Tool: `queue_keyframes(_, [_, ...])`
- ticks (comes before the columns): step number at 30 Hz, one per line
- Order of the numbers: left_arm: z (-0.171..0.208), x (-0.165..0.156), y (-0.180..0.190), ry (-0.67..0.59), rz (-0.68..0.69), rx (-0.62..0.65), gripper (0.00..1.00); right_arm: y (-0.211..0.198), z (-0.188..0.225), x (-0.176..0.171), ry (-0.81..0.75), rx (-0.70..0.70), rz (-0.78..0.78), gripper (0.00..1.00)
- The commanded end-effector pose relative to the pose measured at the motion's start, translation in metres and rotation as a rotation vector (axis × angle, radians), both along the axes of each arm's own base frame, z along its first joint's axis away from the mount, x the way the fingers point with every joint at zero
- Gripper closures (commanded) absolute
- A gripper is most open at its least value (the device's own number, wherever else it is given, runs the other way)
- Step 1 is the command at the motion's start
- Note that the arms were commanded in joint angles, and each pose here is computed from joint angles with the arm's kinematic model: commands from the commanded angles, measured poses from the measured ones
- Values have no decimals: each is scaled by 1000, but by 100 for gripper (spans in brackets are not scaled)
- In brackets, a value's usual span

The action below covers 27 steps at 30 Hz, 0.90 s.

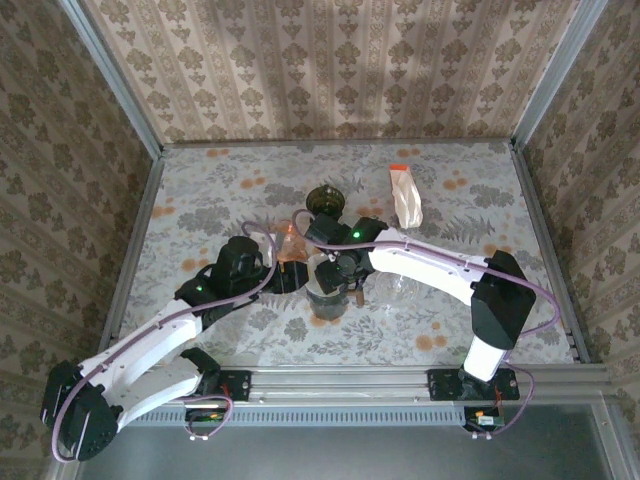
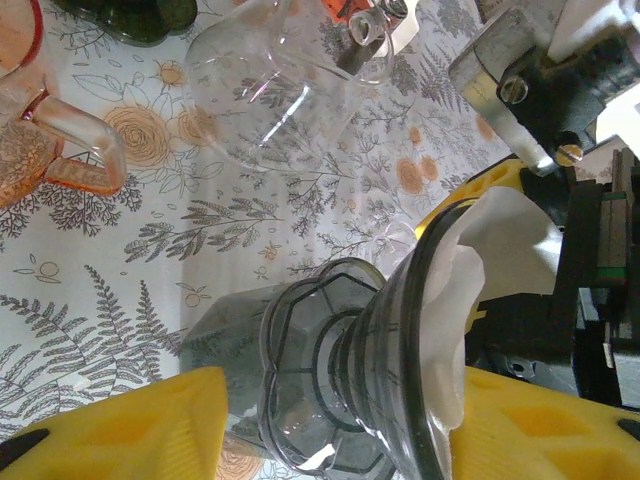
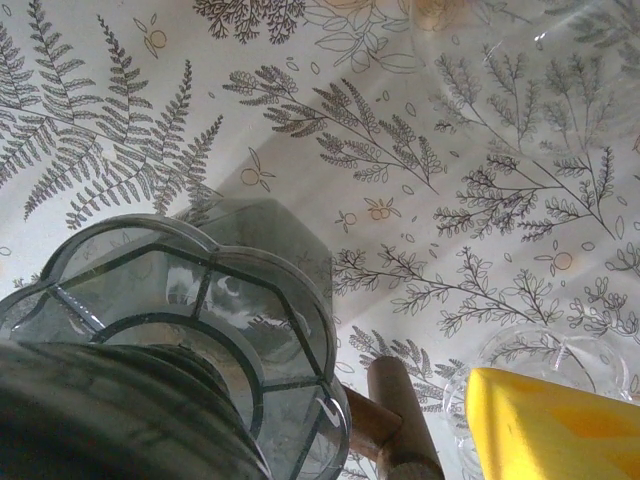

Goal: Place the coffee filter in the dripper

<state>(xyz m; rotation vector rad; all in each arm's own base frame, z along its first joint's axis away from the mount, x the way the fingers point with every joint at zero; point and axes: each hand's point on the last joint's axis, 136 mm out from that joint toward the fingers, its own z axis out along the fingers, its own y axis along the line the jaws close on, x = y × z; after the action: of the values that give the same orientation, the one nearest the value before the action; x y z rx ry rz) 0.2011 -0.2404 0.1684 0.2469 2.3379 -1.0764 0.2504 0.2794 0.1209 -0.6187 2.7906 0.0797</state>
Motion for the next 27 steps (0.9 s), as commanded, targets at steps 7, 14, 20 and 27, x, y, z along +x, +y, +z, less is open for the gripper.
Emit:
queue_keyframes(7, [-5,0,-2,18,-5,-11,41,-8,-12,0,6,-45,-10,26])
queue_keyframes(14, [-8,0,-2,23,-4,-10,43,-4,38,8,-122,91,-28,23])
queue_keyframes(20, [-10,0,-2,28,0,-12,44,-17,59,-4,-156,158,-64,24])
queue_keyframes(27, [-9,0,-4,27,-2,-21,44,-25,53,-18,-157,158,-60,36])
